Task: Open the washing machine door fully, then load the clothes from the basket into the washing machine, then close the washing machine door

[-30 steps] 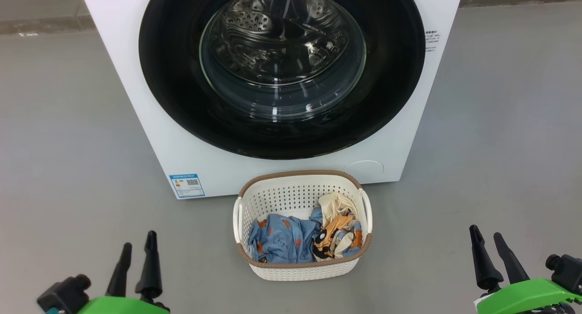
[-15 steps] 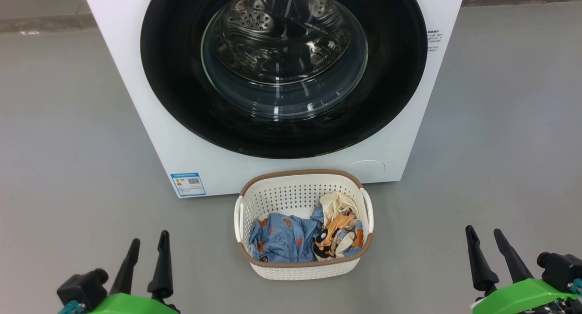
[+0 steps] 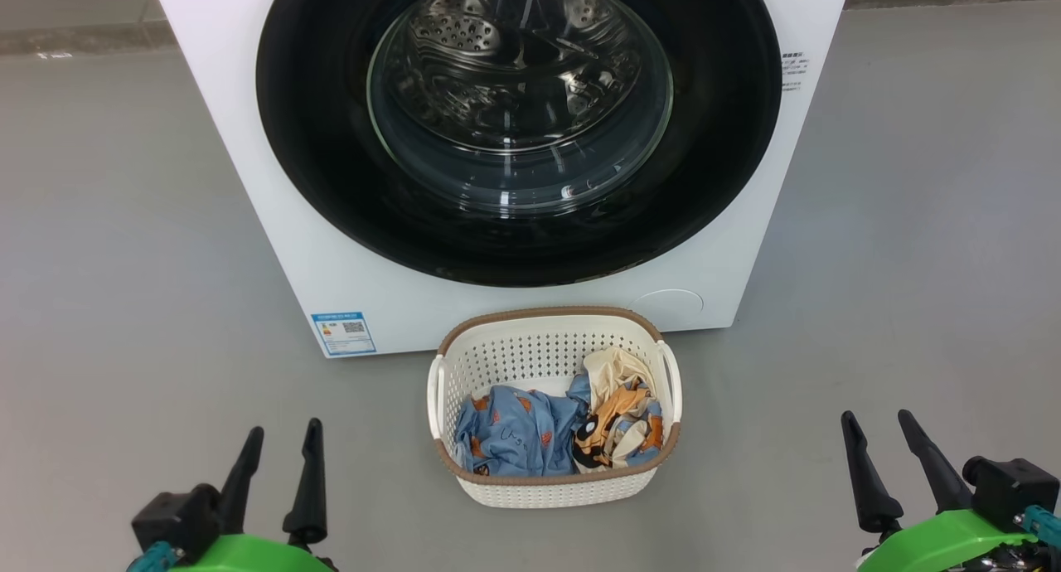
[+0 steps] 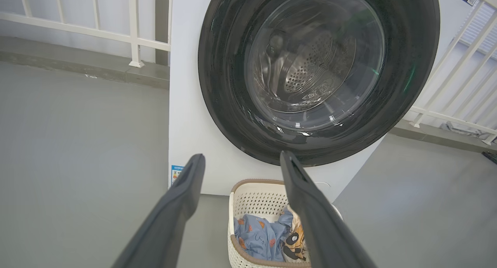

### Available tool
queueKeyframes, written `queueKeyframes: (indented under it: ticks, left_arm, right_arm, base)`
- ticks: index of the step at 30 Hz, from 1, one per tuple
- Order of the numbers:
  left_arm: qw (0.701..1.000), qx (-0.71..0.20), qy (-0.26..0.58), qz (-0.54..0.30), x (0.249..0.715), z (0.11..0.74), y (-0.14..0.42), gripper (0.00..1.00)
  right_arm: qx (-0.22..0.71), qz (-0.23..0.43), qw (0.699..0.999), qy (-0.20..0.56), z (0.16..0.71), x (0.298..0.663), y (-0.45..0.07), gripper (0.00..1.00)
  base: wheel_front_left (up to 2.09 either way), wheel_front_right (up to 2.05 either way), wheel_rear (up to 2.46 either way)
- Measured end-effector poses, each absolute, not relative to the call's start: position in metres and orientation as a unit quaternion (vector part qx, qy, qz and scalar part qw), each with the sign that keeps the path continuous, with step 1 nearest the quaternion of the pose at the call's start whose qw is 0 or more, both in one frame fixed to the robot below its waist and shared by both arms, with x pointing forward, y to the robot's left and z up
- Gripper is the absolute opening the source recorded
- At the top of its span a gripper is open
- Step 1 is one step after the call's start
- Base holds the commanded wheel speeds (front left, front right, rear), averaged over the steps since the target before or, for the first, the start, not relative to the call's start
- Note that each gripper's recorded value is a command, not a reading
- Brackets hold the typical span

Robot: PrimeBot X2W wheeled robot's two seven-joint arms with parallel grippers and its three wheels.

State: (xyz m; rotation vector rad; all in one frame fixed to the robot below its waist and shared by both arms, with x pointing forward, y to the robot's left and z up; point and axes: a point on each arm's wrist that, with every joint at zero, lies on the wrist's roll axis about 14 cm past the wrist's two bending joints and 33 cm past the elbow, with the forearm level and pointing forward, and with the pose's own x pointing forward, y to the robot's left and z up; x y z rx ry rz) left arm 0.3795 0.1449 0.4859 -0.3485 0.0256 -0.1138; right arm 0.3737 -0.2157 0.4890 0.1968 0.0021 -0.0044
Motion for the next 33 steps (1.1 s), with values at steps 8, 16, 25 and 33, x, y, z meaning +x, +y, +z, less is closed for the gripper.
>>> queueKeyframes:
  ticks: [8,16,25,33]
  left_arm:
    - [0.987,-0.147,0.011,-0.065,0.3776,0.4837,0.141,1.0]
    - [0.99,-0.122,0.008,-0.074,0.3777,0.4836,0.1391,1.0]
    - [0.99,-0.122,0.009,-0.068,0.3775,0.4823,0.1425,1.0]
    - [0.99,-0.123,0.012,-0.067,0.3773,0.4804,0.143,1.0]
  right_arm:
    - [0.059,0.007,0.998,-0.009,0.4935,0.3745,-0.2141,1.0]
    - [0.03,0.015,0.999,-0.018,0.4975,0.3751,-0.2124,1.0]
    - [0.031,0.015,0.999,-0.019,0.4981,0.3751,-0.2122,1.0]
    - [0.031,0.015,0.999,-0.02,0.4985,0.3752,-0.2124,1.0]
  base:
    - [0.0,0.0,0.0]
    - [0.0,0.0,0.0]
    - [0.0,0.0,0.0]
    - [0.0,0.0,0.0]
